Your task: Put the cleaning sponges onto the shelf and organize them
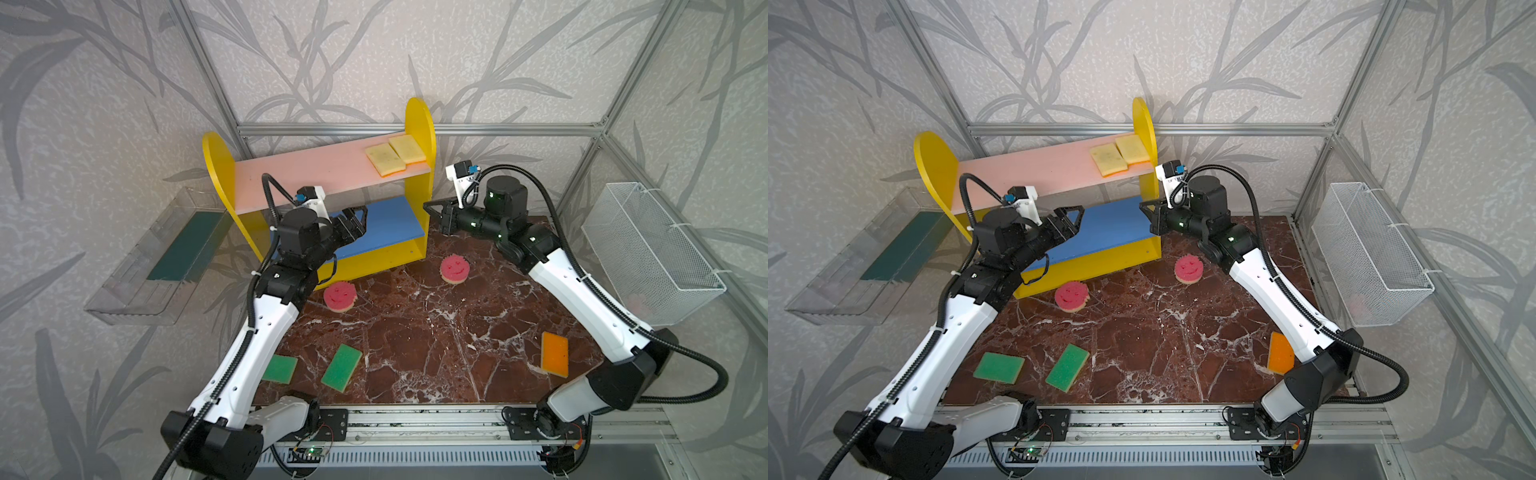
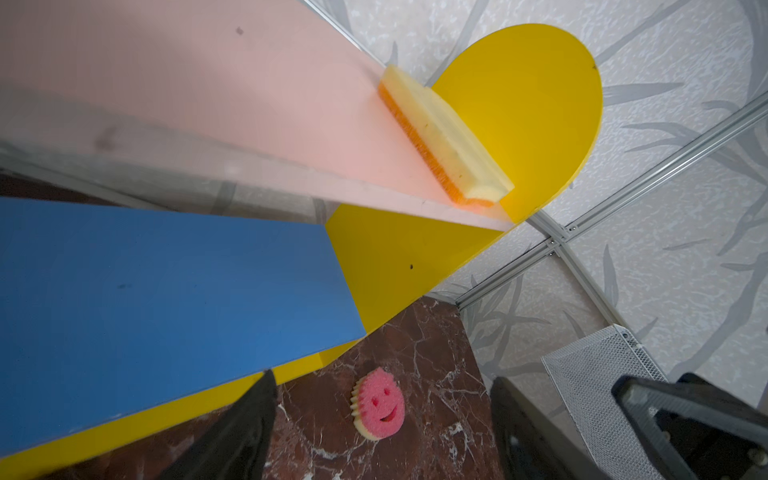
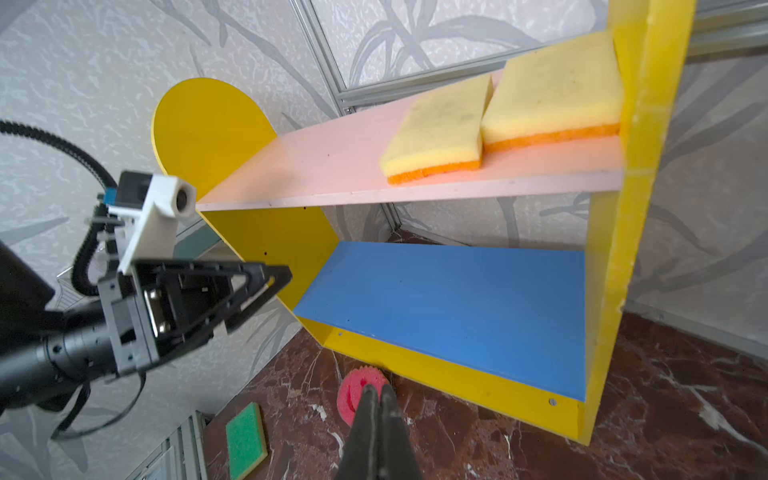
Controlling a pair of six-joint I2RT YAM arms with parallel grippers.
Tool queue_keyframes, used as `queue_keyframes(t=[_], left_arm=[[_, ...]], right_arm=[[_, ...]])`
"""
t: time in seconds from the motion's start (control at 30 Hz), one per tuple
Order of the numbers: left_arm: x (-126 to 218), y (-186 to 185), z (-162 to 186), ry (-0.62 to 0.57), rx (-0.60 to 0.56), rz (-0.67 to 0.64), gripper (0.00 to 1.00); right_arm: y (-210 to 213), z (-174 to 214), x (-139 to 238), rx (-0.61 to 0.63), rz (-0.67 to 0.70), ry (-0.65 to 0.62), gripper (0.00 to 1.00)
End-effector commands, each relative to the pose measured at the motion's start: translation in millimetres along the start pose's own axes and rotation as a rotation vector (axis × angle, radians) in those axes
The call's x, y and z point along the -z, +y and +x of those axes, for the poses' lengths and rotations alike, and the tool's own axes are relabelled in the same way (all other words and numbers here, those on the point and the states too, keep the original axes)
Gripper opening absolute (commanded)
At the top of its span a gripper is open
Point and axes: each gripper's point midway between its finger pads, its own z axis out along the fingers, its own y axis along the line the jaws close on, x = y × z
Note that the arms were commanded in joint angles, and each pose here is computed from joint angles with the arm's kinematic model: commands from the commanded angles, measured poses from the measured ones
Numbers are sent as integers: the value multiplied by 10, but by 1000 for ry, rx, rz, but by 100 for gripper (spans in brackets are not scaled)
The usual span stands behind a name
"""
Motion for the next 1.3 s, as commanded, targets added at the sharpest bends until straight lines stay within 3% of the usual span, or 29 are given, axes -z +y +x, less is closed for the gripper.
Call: queue_keyframes(t=[0.0,0.27,0.7,1.27], left_arm=[[145,81,-7,-79,13,-9,87],[153,478,481,-21,24,-78,99],[188,719,898,19,24,-107,99],[179,742,1116,43,17,-97,99]], right_arm=[[128,-68,-127,49,-36,17,0],[210,-138,-561,81,-83,36,0],[150,-263,-943,96,-100,24,0],[-143,-316,-1212,86,-30,7,0]])
